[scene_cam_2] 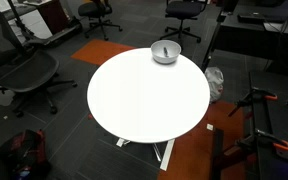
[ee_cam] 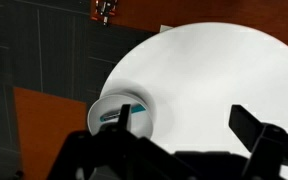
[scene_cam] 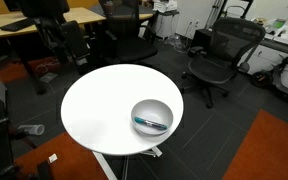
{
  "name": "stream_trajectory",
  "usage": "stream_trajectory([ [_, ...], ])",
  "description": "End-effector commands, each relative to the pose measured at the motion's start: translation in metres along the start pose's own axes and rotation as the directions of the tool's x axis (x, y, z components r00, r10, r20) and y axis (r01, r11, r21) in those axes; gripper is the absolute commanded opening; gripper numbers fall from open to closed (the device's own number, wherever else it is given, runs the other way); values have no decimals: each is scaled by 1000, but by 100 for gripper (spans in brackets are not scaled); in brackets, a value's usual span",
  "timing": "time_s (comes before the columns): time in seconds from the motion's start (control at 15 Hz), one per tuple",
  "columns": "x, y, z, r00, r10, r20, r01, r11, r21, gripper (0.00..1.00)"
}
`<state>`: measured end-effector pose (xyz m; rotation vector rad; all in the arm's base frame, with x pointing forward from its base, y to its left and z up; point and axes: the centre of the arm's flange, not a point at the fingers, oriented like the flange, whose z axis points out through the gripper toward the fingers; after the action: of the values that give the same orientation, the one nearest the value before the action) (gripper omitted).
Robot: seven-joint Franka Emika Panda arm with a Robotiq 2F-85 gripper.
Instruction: Take the pen out of the bowl and put it on the table
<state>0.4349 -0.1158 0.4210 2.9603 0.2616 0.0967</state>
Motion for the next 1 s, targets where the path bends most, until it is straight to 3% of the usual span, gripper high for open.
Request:
stream_trajectory([
  [0.0, 0, 0, 0, 1000, 0, 0, 0, 1000, 0, 100],
  [0.33, 0, 0, 0, 1000, 0, 0, 0, 1000, 0, 100],
  [0.67, 22, 2, 9, 999, 50, -19, -50, 999, 5, 100],
  [0.93, 47, 13, 22, 976, 207, -67, -207, 978, 6, 100],
])
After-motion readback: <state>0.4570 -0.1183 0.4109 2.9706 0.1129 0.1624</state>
